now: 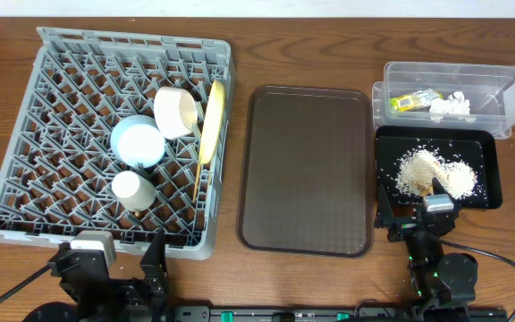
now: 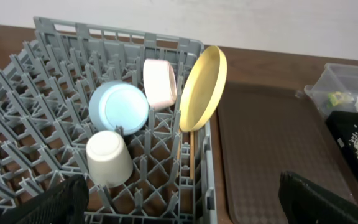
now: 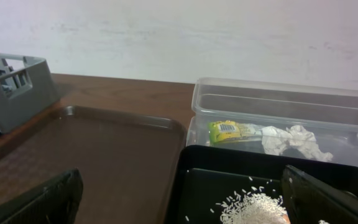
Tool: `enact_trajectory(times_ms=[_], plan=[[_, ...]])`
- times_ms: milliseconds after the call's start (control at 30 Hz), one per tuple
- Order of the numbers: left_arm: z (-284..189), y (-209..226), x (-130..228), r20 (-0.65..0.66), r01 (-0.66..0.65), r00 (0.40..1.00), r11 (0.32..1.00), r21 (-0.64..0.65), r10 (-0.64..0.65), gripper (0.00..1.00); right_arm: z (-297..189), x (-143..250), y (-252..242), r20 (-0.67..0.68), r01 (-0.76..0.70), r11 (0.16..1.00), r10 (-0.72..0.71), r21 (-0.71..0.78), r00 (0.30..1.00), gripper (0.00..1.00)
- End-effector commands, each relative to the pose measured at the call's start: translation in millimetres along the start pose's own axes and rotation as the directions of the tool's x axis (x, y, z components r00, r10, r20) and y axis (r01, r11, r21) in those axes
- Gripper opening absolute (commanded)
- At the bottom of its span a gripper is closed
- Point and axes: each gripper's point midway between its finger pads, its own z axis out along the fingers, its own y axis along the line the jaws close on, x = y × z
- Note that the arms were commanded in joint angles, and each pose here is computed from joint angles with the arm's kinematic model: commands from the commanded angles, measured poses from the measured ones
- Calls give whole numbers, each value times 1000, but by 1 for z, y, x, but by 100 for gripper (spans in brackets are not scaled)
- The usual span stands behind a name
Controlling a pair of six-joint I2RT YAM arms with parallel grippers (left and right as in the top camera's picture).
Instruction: Sort waste into correct bins and load items into the dishwasher
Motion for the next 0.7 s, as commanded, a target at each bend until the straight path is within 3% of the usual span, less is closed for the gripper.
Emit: enact_trajectory(times_ms=[0, 300, 667], plan=[[11, 8, 15, -20, -12, 1000, 999, -32, 11, 98, 0, 0, 0, 1, 7, 1000, -7, -2, 1000, 99], [78, 21, 48, 109, 13, 994, 1000, -27, -10, 98, 0, 0, 0, 1, 7, 1000, -7, -2, 1000, 99], [143, 30, 52, 333, 48, 942, 999, 11, -48, 98, 0, 0, 0, 1, 7, 1000, -7, -2, 1000, 99]])
